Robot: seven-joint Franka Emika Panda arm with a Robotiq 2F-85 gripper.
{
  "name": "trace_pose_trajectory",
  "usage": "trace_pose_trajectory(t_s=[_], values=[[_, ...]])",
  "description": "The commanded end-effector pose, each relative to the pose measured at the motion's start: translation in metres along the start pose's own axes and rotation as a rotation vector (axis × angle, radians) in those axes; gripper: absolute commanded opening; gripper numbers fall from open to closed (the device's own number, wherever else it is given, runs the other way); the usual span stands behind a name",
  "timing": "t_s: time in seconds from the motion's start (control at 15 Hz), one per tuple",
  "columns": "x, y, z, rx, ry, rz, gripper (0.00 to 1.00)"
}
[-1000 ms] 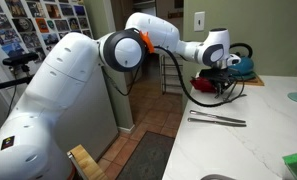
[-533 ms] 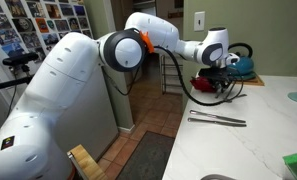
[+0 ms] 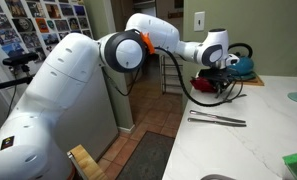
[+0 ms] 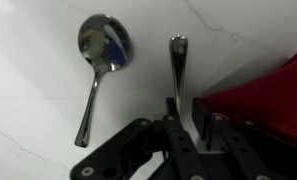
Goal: Move the folk next to the knife to the right
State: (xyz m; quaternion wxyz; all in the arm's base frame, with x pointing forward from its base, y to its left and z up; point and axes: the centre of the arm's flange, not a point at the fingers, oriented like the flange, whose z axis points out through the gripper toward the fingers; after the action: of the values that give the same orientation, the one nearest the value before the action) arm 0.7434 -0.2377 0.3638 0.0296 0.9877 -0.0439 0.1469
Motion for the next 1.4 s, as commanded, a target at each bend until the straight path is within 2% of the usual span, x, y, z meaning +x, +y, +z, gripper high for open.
trace_pose_trajectory(t_s=[0.0,0.13,0.2,0.27,0.4,0.73,0.87,1.07,1.33], values=[[0.000,0.005,0.011,0.002,0.014,-0.010,0.31],[-0.001,0.005,0.015,0.003,0.012,-0.009,0.30],[-0.002,0.006,0.016,0.003,0.011,-0.008,0.25],[-0.002,0.005,0.017,0.007,0.009,-0.007,0.07],[-0.002,0.005,0.016,0.007,0.004,-0.004,0.00],[-0.001,0.005,0.012,0.007,-0.004,0.036,0.02],[-0.003,0.006,0.001,-0.004,-0.017,0.099,0.02],[-0.007,0.005,-0.026,-0.004,-0.052,0.259,0.02],[-0.023,-0.002,-0.071,-0.021,-0.104,0.437,0.02]])
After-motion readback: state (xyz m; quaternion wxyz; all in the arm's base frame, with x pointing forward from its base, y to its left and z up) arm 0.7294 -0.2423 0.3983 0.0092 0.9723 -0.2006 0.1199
